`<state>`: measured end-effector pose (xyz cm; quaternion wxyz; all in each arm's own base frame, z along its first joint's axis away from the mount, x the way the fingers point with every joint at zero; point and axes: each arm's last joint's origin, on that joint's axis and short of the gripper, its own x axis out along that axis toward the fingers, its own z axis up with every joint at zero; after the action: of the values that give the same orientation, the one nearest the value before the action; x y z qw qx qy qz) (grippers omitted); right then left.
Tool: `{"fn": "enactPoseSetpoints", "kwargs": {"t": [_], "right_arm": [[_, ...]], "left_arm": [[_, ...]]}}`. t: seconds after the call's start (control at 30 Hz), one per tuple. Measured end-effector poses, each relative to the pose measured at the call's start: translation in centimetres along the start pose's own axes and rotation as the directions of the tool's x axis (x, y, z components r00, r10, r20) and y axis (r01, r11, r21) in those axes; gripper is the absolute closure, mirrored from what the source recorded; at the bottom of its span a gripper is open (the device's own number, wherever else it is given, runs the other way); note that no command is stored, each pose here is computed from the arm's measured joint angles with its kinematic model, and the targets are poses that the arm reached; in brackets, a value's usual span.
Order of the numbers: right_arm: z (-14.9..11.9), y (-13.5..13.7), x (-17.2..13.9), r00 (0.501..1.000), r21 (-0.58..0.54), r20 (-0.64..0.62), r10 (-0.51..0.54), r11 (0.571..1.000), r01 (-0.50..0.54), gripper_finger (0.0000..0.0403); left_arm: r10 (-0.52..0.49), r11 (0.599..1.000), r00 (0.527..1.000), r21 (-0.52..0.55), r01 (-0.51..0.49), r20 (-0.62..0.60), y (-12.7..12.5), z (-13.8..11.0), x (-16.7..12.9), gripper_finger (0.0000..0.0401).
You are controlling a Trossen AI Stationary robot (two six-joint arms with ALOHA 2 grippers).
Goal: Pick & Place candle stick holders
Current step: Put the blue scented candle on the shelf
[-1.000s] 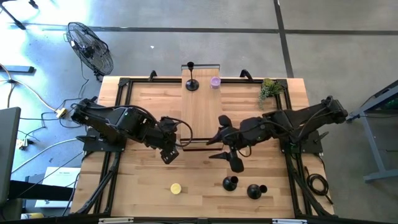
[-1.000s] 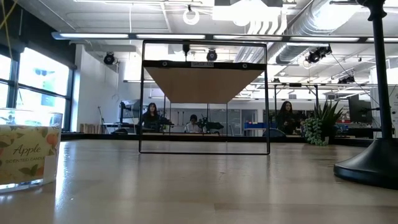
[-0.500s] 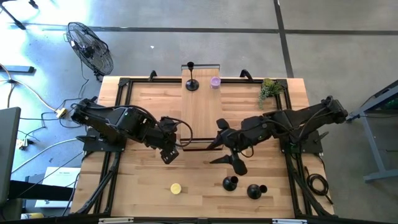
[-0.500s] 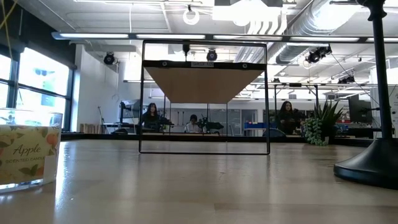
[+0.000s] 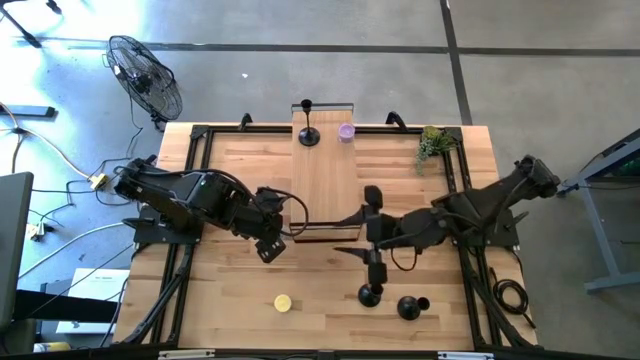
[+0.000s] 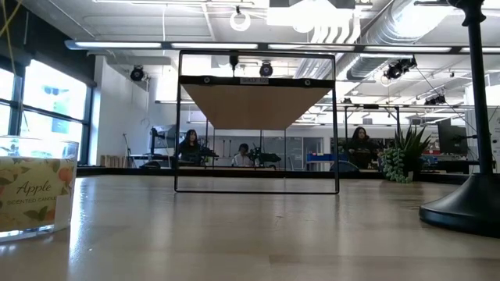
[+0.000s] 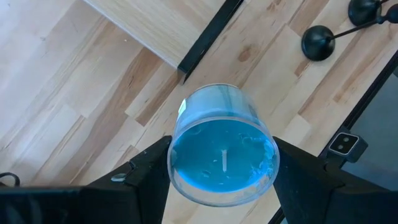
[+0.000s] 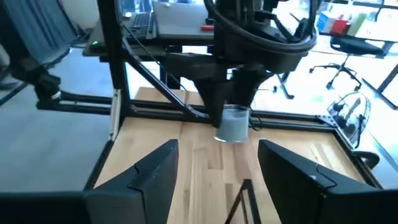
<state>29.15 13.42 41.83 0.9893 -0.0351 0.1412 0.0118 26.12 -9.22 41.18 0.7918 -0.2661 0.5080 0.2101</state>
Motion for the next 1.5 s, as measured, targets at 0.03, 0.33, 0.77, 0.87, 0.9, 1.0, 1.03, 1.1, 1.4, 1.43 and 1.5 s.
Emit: {"fn": "enactPoseSetpoints", "kwargs": {"t": [0.03,0.33,0.77,0.87,0.9,1.0,1.03,1.1,1.4,1.43,1.5], "right_arm": [[0.03,0.06,-0.01,1.000,-0.015,0.002,0.015,1.000,-0.015,0.0187],[0.46,0.09,0.03,0.997,-0.022,0.042,0.058,0.998,-0.058,0.0187],[0.68,-0.19,0.02,0.997,-0.108,0.065,-0.041,0.993,0.048,0.0187],[0.67,-0.01,0.01,0.998,-0.153,0.063,0.010,0.988,0.000,0.0187],[0.66,0.03,0.01,0.998,-0.159,0.062,0.025,0.987,-0.015,0.0187],[0.56,0.11,0.01,0.997,-0.166,0.052,0.055,0.985,-0.045,0.0187],[0.51,0.14,0.01,0.997,-0.169,0.047,0.065,0.984,-0.056,0.0187],[0.37,0.10,0.00,0.996,-0.171,0.030,0.079,0.983,-0.073,0.0187],[0.39,-0.10,0.12,0.987,-0.157,0.025,0.158,0.976,-0.153,0.0187],[0.41,-0.07,0.11,0.986,-0.163,0.027,0.165,0.974,-0.159,0.0187],[0.43,-0.02,0.10,0.983,-0.164,0.028,0.181,0.971,-0.174,0.0187]], "left_arm": [[0.000,1.000,1.000,0.000,0.000,0.000,0.00,0.00,0.00,0.0175],[0.000,1.000,1.000,0.000,0.000,0.001,0.00,0.00,0.00,0.0175],[0.000,1.000,1.000,0.005,0.000,0.001,0.00,0.00,0.00,0.0175],[0.000,1.000,1.000,0.005,0.000,0.001,0.00,0.00,0.00,0.0175],[0.000,1.000,1.000,0.005,0.000,0.001,0.00,0.00,0.00,0.0175],[0.000,1.000,1.000,0.006,0.000,0.001,0.00,0.00,0.00,0.0175],[0.000,1.000,1.000,0.008,0.000,0.001,0.00,0.00,0.00,0.0175],[0.000,1.000,1.000,0.008,0.000,0.001,0.00,0.00,0.00,0.0175],[0.001,1.000,1.000,0.001,-0.001,0.002,0.00,0.01,0.00,0.0175],[0.001,1.000,1.000,0.000,-0.001,0.002,0.00,0.01,0.00,0.0175],[0.001,1.000,1.000,0.000,-0.001,0.003,0.00,0.01,0.00,0.0175]]}}
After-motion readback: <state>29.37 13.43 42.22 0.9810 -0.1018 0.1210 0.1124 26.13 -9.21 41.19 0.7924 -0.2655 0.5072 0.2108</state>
